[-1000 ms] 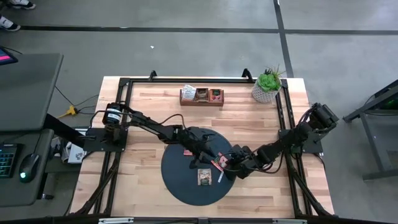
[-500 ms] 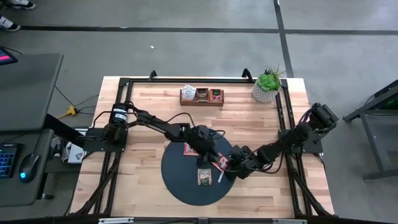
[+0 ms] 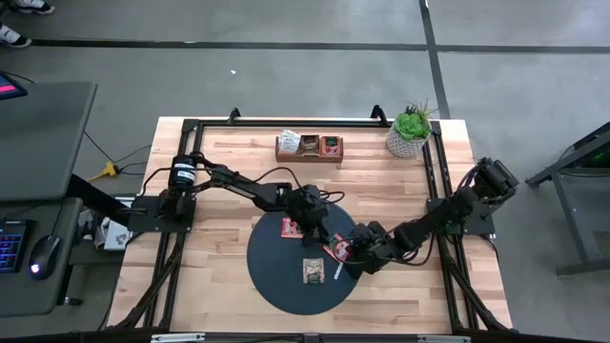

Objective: Pick & Place Tea
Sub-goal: Put the orange tea bag into the right section of the wooden organizer

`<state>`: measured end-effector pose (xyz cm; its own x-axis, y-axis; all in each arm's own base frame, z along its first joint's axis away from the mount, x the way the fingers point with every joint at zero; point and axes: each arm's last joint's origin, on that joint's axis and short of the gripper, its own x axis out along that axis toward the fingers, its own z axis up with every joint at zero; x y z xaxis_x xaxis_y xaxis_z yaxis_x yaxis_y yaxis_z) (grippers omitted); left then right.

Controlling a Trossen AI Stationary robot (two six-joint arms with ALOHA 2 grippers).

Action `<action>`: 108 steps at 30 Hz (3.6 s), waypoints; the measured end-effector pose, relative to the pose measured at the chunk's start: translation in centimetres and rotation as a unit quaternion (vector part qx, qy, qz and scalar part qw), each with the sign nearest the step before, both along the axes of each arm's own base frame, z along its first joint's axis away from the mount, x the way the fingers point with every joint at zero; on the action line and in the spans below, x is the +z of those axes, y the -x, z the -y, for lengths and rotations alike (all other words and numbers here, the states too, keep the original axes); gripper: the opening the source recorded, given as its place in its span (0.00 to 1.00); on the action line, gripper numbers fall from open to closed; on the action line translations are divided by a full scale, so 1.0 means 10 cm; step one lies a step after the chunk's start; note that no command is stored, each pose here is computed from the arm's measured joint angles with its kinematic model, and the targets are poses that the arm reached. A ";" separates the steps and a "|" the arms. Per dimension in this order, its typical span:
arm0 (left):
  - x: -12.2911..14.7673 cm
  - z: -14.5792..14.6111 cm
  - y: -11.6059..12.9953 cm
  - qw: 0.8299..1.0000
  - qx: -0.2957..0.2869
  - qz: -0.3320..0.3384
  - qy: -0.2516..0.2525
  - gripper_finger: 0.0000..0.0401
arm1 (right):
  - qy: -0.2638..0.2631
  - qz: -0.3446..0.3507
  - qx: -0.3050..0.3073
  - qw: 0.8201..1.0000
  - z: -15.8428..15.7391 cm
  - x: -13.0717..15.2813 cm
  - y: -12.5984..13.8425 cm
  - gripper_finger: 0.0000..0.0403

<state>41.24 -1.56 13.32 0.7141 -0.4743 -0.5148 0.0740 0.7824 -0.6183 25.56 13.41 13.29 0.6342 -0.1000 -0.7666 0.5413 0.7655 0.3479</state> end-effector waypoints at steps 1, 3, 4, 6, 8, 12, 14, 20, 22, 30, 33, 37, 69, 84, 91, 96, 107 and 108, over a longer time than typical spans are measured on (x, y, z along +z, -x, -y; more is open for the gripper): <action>0.00 0.00 0.00 1.000 0.000 -0.001 0.001 0.45 | 0.002 0.001 0.001 1.000 0.00 0.00 0.00 0.00; 0.00 0.00 0.00 1.000 -0.003 -0.003 0.006 0.45 | 0.002 0.002 0.003 1.000 -0.01 -0.03 -0.02 0.00; 0.00 0.01 0.00 1.000 -0.007 -0.003 0.010 0.45 | 0.000 0.002 0.005 1.000 -0.02 -0.05 -0.03 0.00; 0.00 0.01 0.01 1.000 -0.006 -0.007 0.015 0.45 | -0.005 0.007 0.006 1.000 -0.04 -0.11 -0.06 0.00; 0.00 0.01 0.01 1.000 -0.005 -0.010 0.016 0.45 | -0.008 0.011 0.007 1.000 -0.06 -0.17 -0.09 0.00; -0.01 0.01 0.01 1.000 -0.005 -0.015 0.016 0.45 | -0.007 0.012 0.003 1.000 -0.07 -0.21 -0.11 0.00; -0.02 0.01 0.02 1.000 -0.005 -0.019 0.016 0.45 | -0.006 0.009 0.005 1.000 -0.07 -0.23 -0.11 0.00; -0.10 0.02 0.02 0.998 -0.005 -0.044 0.040 0.45 | -0.007 -0.004 0.007 1.000 -0.07 -0.31 -0.13 0.00; -0.11 0.02 0.02 0.998 -0.002 -0.048 0.044 0.45 | -0.006 -0.004 0.008 1.000 -0.07 -0.31 -0.13 0.00; -0.11 0.01 0.02 0.996 0.033 -0.066 0.059 0.45 | 0.005 0.009 0.024 1.000 -0.04 -0.30 -0.17 0.00; -0.11 0.01 0.02 0.995 0.038 -0.071 0.065 0.45 | 0.007 0.013 0.035 0.999 0.00 -0.30 -0.21 0.00; -0.12 0.01 0.02 0.994 0.040 -0.075 0.068 0.45 | 0.016 0.015 0.041 0.999 0.08 -0.29 -0.26 0.00; -0.18 -0.16 0.08 0.989 0.079 -0.117 0.040 0.45 | 0.009 0.008 0.050 0.999 0.16 -0.29 -0.30 0.00; -0.21 -0.17 0.10 0.989 0.068 -0.126 0.021 0.45 | 0.031 0.028 0.033 0.999 0.22 -0.28 -0.34 0.00; -0.22 -0.17 0.11 0.989 0.068 -0.128 0.019 0.45 | 0.049 0.035 0.029 0.998 0.37 -0.27 -0.41 0.00; -0.22 -0.17 0.11 0.989 0.068 -0.129 0.019 0.45 | 0.059 0.036 0.018 0.997 0.52 -0.26 -0.46 0.00; -0.22 -0.17 0.11 0.990 0.062 -0.127 0.019 0.35 | 0.052 0.055 0.027 0.997 0.58 -0.23 -0.52 0.00; -0.22 -0.17 0.11 0.990 0.060 -0.127 0.017 0.31 | 0.052 0.056 0.027 0.997 0.58 -0.23 -0.52 0.00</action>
<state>40.13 0.10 11.13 0.6168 -0.4138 -0.6695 -0.1796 0.7542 -0.6316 30.78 7.57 10.97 0.7213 -0.1386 -0.6786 0.4608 0.8276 0.3207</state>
